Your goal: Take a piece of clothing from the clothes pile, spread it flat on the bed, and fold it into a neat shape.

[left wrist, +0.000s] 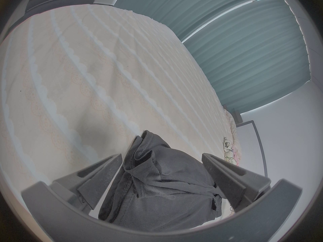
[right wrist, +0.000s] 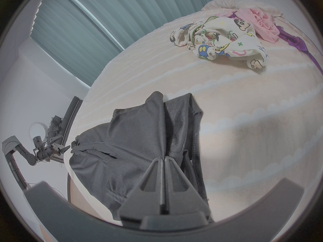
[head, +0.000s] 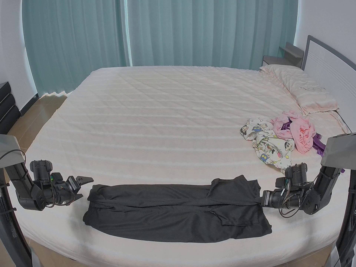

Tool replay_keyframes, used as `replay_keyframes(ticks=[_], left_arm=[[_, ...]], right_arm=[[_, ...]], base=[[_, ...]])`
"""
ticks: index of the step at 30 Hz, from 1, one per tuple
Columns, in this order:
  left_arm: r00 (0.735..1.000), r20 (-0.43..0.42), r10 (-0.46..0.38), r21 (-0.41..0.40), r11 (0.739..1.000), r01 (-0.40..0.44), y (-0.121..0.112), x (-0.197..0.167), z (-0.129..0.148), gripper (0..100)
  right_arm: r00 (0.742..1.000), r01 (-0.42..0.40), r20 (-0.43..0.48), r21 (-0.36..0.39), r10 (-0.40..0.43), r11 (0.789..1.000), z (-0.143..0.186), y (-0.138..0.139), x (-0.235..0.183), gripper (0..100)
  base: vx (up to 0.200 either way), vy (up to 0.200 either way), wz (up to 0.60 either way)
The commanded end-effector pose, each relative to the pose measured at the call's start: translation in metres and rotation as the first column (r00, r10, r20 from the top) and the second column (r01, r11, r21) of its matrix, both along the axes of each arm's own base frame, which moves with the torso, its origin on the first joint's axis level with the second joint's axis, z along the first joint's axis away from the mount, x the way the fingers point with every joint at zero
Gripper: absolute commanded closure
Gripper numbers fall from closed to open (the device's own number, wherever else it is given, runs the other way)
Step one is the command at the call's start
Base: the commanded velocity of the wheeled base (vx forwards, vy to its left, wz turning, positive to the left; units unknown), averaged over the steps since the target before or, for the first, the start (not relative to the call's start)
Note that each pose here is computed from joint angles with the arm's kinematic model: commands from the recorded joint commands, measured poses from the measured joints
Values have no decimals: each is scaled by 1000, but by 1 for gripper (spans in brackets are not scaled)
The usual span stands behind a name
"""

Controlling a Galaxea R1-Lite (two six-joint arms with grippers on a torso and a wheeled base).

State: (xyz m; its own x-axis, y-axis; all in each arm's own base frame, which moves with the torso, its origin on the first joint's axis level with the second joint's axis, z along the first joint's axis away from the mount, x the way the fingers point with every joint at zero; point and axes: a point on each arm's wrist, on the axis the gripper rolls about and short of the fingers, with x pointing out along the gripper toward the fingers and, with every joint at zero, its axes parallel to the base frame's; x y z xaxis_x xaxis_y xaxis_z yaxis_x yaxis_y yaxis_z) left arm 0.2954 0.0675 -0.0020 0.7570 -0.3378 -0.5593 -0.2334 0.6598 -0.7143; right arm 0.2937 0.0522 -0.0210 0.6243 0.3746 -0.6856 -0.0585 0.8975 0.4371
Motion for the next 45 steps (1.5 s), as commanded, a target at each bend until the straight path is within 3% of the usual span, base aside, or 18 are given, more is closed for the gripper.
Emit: replay_keyframes(ticks=[1,4,5,11,13,18,25,30,40,41,45], left_arm=[[1000,-5,1,-2,1000,-1,0,0,-1,0],[1000,-4,1,-1,1000,-1,0,0,-1,0],[1000,-5,1,-2,1000,-1,0,0,-1,0],[1000,-5,1,-2,1000,-1,0,0,-1,0],[1000,-4,1,-1,1000,-1,0,0,-1,0],[1000,-7,1,-2,1000,-1,0,0,-2,0],[1000,-7,1,-2,1000,-1,0,0,-2,0],[1000,-5,0,-1,1000,0,0,0,-2,0],[1000,-6,0,-1,1000,0,0,0,-2,0],[1000,-7,1,-2,1000,-1,0,0,-2,0],[1000,-6,0,-1,1000,0,0,0,-2,0]], right_arm=[[1000,-9,-13,-2,9,1000,-3,2,-2,100],[999,-32,-22,-16,31,999,-6,4,-6,100],[999,-38,-22,-20,37,999,-6,4,-6,0],[999,-28,17,-12,28,1000,2,2,-3,0],[999,-11,53,7,11,1000,8,1,5,0],[998,45,45,81,-48,996,5,8,21,0],[991,67,103,150,-83,986,5,15,32,0],[990,57,122,156,-77,986,4,17,33,0],[996,44,69,136,-54,990,-24,23,31,0],[996,45,67,134,-54,990,-26,23,32,100],[996,42,69,128,-52,991,-25,23,31,100]], base=[[0,0,0],[0,0,0],[0,0,0],[0,0,0],[0,0,0],[0,0,0],[0,0,0],[0,0,0],[0,0,0],[0,0,0],[0,0,0]])
